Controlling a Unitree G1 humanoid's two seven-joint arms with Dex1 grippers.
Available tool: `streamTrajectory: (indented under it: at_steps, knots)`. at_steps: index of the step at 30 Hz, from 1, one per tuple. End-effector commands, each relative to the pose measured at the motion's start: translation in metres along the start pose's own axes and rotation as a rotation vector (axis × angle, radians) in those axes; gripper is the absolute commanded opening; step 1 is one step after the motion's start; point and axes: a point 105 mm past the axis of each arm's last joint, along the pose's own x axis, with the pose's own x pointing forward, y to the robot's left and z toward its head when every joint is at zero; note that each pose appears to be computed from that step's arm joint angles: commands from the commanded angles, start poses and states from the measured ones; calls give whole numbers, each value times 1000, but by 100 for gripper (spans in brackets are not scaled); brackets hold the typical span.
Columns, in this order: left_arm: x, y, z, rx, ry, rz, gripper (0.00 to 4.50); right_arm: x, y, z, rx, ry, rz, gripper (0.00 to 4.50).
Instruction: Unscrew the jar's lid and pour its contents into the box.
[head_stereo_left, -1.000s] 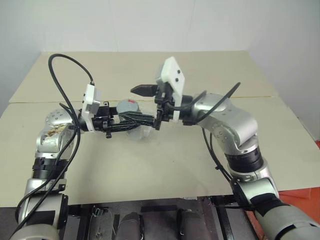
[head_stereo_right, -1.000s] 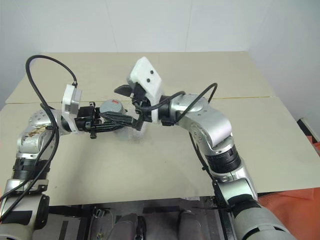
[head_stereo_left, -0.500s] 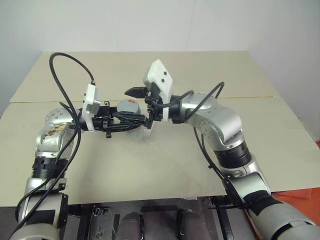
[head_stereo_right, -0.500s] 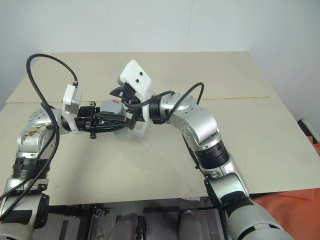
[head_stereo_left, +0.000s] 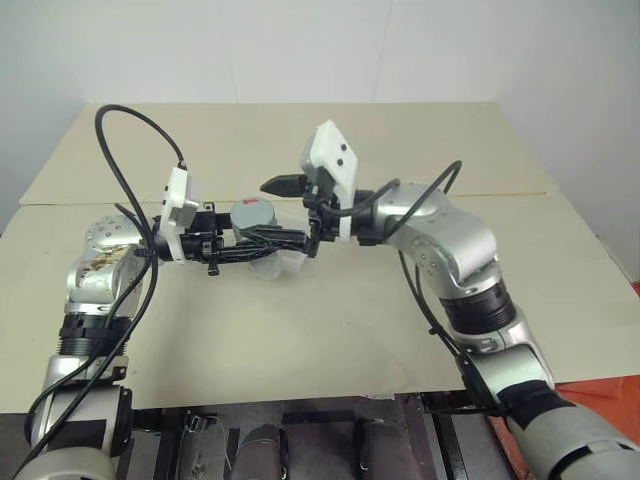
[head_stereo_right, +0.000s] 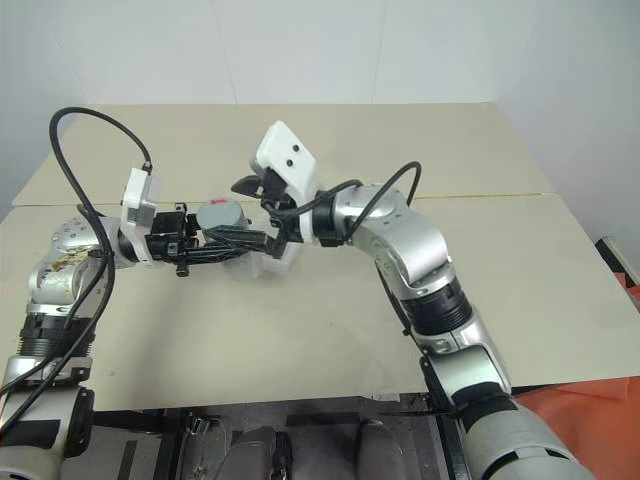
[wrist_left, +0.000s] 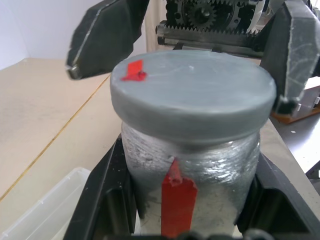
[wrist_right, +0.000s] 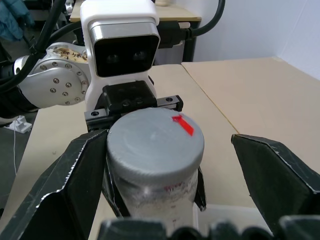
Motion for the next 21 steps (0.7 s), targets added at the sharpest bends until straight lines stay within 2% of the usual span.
streamTrajectory:
  at_steps: [1,17,21]
  knots:
    - [-5,-2,17,67,-20,-30,203,-22,-23,5,-9,-9,-124,443]
    - [-4,-4,16,73,-18,-46,203,-43,-30,1,-8,18,-168,443]
    - [-5,0,15,70,-22,-30,203,-52,-16,3,15,10,-81,443]
